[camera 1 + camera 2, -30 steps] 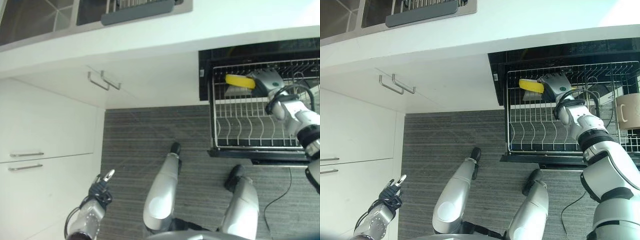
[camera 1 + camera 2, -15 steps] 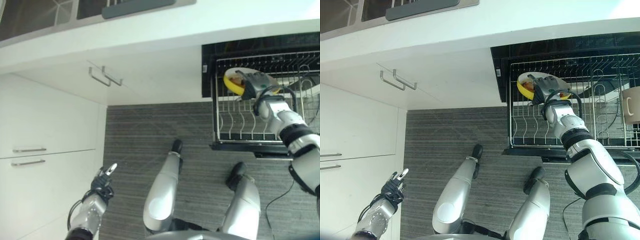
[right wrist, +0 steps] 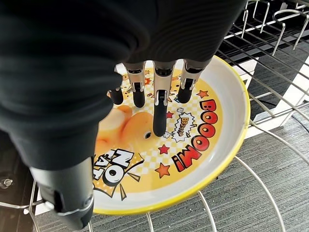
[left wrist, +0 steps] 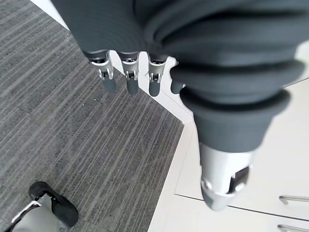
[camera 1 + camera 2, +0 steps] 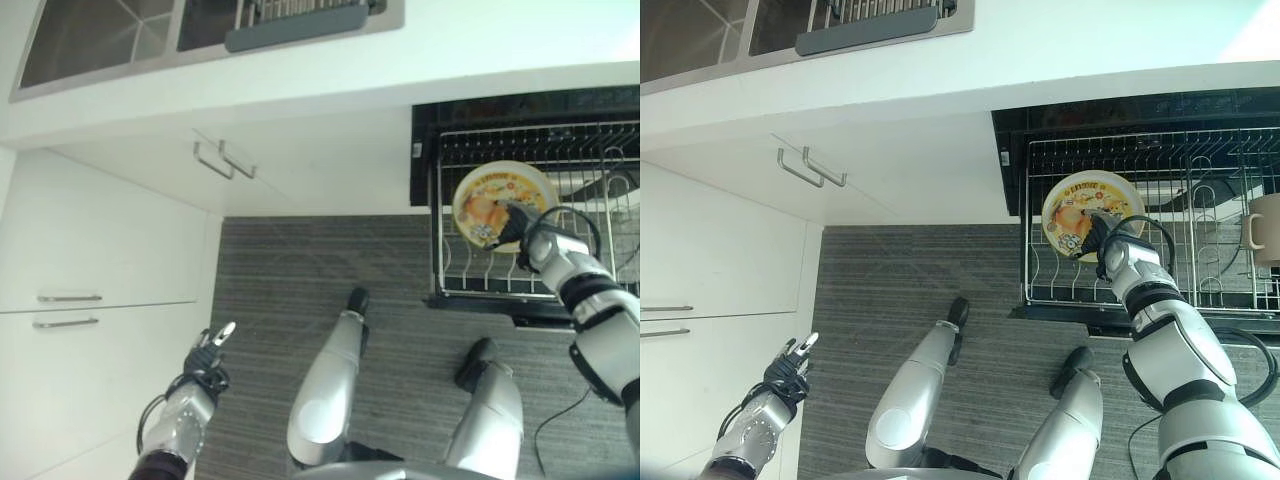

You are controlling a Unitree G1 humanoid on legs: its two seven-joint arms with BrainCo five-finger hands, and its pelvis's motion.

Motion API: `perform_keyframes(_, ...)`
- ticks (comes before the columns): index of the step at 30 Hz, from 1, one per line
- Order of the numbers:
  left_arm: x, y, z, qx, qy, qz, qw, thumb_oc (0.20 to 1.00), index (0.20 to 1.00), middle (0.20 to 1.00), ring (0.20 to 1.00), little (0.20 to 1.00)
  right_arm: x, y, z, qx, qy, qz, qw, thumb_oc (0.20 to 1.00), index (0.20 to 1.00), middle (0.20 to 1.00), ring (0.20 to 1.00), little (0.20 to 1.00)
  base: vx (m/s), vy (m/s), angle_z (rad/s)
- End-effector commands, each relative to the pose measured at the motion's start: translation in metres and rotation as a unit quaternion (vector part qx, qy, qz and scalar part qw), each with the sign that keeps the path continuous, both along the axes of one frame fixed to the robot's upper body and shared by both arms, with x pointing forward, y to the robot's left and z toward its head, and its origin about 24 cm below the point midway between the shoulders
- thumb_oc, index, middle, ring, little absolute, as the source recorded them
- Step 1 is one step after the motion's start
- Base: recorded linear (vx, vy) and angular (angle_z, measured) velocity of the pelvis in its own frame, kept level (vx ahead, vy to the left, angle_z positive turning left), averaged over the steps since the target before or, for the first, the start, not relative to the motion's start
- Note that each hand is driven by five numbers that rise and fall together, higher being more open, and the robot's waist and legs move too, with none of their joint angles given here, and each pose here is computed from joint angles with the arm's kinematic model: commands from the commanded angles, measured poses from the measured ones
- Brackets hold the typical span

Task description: Place the dishes in the dishwasher.

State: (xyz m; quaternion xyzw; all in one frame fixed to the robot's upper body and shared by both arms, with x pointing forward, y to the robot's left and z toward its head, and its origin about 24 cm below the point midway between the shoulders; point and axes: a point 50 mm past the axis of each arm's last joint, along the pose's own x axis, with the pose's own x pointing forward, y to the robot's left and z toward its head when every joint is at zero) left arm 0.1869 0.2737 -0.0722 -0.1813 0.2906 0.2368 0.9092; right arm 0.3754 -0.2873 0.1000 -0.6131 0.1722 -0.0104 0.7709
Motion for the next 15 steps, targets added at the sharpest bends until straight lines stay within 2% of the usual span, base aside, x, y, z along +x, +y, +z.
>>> perform_keyframes(1, 0.001, 0.023, 0.011, 0.050, 0.002, -0.001, 0.999, 1.000, 1.000, 1.000, 1.000, 1.000, -0.012, -0.012, -0.020, 0.065, 0.039, -0.048, 0.996, 1.000, 1.000, 1.000, 1.000, 1.000, 0.00, 0.000, 0.00)
perform_keyframes(3, 0.001, 0.023, 0.010, 0.048, 0.003, -0.002, 0.999, 1.000, 1.000, 1.000, 1.000, 1.000, -0.012, -0.012, -0.021, 0.101, 0.029, -0.057, 0.993, 1.000, 1.000, 1.000, 1.000, 1.000, 0.00, 0.021, 0.00)
perform_keyframes(5, 0.000, 0.022, 0.009, 0.043, 0.003, 0.003, 0.999, 1.000, 1.000, 1.000, 1.000, 1.000, -0.009, -0.008, -0.014, 0.207, -0.014, -0.074, 0.975, 1.000, 1.000, 1.000, 1.000, 1.000, 0.00, 0.064, 0.00)
perform_keyframes(10, -0.011, 0.019, 0.004, 0.035, 0.006, 0.024, 0.999, 1.000, 1.000, 1.000, 1.000, 1.000, -0.001, 0.004, 0.016, 0.350, -0.120, -0.038, 0.928, 1.000, 1.000, 1.000, 1.000, 1.000, -0.03, 0.073, -0.05)
perform_keyframes(14, -0.024, 0.016, 0.001, 0.030, 0.013, 0.052, 0.998, 1.000, 1.000, 1.000, 1.000, 1.000, -0.008, 0.020, 0.041, 0.476, -0.208, 0.006, 0.854, 1.000, 1.000, 1.000, 1.000, 1.000, 0.02, 0.041, -0.09)
perform_keyframes(15, -0.028, 0.015, 0.000, 0.028, 0.014, 0.060, 0.998, 1.000, 1.000, 1.000, 1.000, 1.000, -0.013, 0.028, 0.046, 0.534, -0.216, 0.020, 0.817, 1.000, 1.000, 1.000, 1.000, 1.000, 0.02, 0.055, -0.22)
